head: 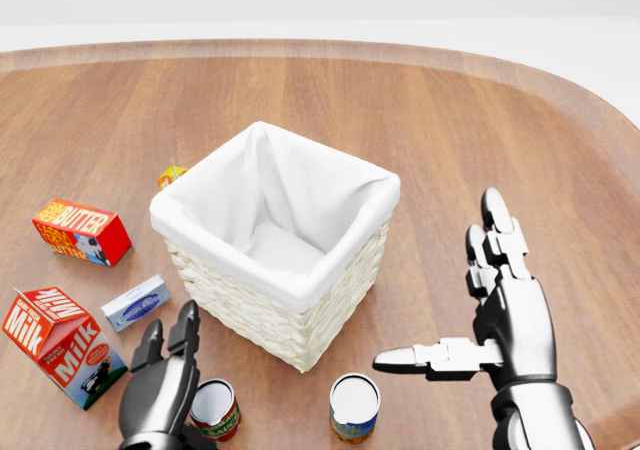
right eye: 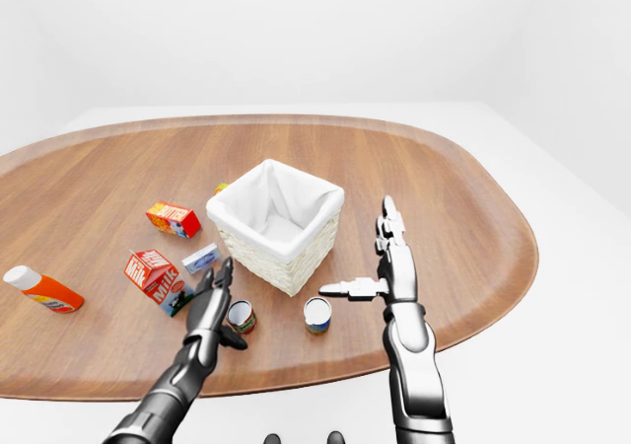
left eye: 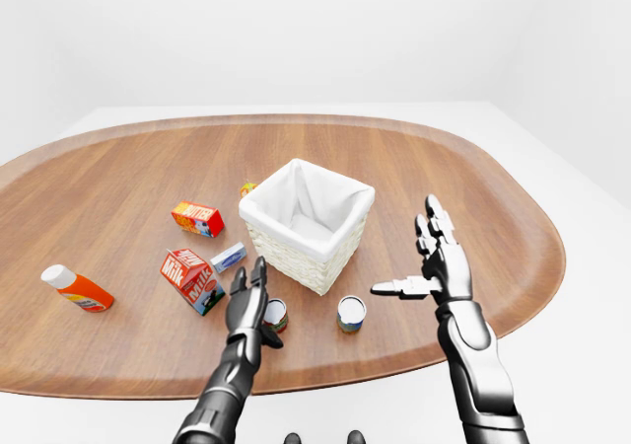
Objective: Pick up the tomato sauce, and put it in the basket.
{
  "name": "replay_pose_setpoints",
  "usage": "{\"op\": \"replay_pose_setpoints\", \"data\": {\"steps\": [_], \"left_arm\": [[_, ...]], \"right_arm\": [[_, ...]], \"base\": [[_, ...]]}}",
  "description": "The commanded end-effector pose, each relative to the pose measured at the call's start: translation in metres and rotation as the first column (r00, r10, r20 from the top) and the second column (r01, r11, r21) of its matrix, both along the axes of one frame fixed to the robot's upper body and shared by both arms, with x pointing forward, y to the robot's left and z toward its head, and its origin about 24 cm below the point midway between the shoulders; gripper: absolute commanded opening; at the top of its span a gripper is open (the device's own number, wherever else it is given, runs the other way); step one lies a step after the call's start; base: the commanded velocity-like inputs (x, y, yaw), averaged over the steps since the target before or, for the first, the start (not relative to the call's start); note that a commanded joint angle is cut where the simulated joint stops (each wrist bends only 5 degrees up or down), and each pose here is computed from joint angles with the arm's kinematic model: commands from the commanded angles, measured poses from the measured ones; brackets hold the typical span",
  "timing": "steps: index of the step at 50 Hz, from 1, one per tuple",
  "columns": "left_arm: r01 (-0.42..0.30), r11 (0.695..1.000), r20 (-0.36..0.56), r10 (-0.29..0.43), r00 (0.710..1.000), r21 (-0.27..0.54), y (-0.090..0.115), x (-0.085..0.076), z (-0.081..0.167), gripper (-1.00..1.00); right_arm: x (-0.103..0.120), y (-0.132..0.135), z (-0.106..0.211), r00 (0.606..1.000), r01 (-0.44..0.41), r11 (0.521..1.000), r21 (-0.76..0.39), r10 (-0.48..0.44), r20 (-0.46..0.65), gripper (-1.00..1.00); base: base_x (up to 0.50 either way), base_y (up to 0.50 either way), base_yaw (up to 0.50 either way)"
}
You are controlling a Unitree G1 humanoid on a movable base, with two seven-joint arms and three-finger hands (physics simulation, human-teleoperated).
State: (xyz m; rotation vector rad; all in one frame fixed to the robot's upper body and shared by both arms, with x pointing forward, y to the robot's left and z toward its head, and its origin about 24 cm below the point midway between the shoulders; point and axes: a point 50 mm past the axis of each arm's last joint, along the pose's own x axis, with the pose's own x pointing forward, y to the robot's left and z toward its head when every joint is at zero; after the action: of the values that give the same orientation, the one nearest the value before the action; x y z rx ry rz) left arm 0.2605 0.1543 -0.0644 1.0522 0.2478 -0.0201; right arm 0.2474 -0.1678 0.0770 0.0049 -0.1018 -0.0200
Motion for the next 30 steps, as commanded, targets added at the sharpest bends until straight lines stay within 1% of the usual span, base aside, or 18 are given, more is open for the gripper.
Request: {"op": "replay_pose_setpoints", "data": {"steps": [1,24,25,27,28,29,30], "left_arm": [[-0.003,1.000,0.001,0.003,1.000,0.002,0.0007,0.0009,0.0001,1.00],[0.000,1.000,-0.005,0.000,1.000,0.007,-0.0003,-0.0010,-0.0019,1.00],[0.000,1.000,-0.004,0.000,1.000,0.007,-0.0004,-0.0010,-0.0020,0.95],[-0.001,1.000,-0.008,0.001,1.000,0.005,-0.0004,-0.0011,-0.0022,0.28],[-0.001,1.000,-0.008,0.001,1.000,0.006,-0.0003,-0.0011,-0.0024,-0.33],[-0.001,1.000,-0.008,0.001,1.000,0.007,-0.0002,-0.0009,-0.0024,-1.00],[-0.002,1.000,-0.009,0.002,1.000,0.006,-0.0001,-0.0008,-0.0024,-1.00]], "right_arm": [[-0.0001,0.0003,-0.0008,1.000,-0.001,1.000,0.000,0.001,-0.003,1.00],[-0.0007,0.0005,0.0022,1.000,-0.001,1.000,0.000,0.001,0.010,1.00],[-0.0007,0.0005,0.0021,1.000,-0.001,1.000,0.000,0.001,0.009,1.00],[-0.0008,0.0005,0.0019,1.000,-0.001,1.000,0.000,0.001,0.009,1.00],[-0.0007,0.0005,0.0015,1.000,-0.001,1.000,0.000,0.001,0.007,1.00],[-0.0008,0.0004,0.0017,1.000,-0.001,1.000,0.000,0.001,0.007,1.00],[-0.0005,0.0004,0.0010,1.000,-0.001,1.000,0.000,0.001,0.005,1.00]], "base": [[0.00,0.00,0.00],[0.00,0.00,0.00],[0.00,0.00,0.00],[0.00,0.00,0.00],[0.00,0.00,0.00],[0.00,0.00,0.00],[0.00,0.00,0.00]]}}
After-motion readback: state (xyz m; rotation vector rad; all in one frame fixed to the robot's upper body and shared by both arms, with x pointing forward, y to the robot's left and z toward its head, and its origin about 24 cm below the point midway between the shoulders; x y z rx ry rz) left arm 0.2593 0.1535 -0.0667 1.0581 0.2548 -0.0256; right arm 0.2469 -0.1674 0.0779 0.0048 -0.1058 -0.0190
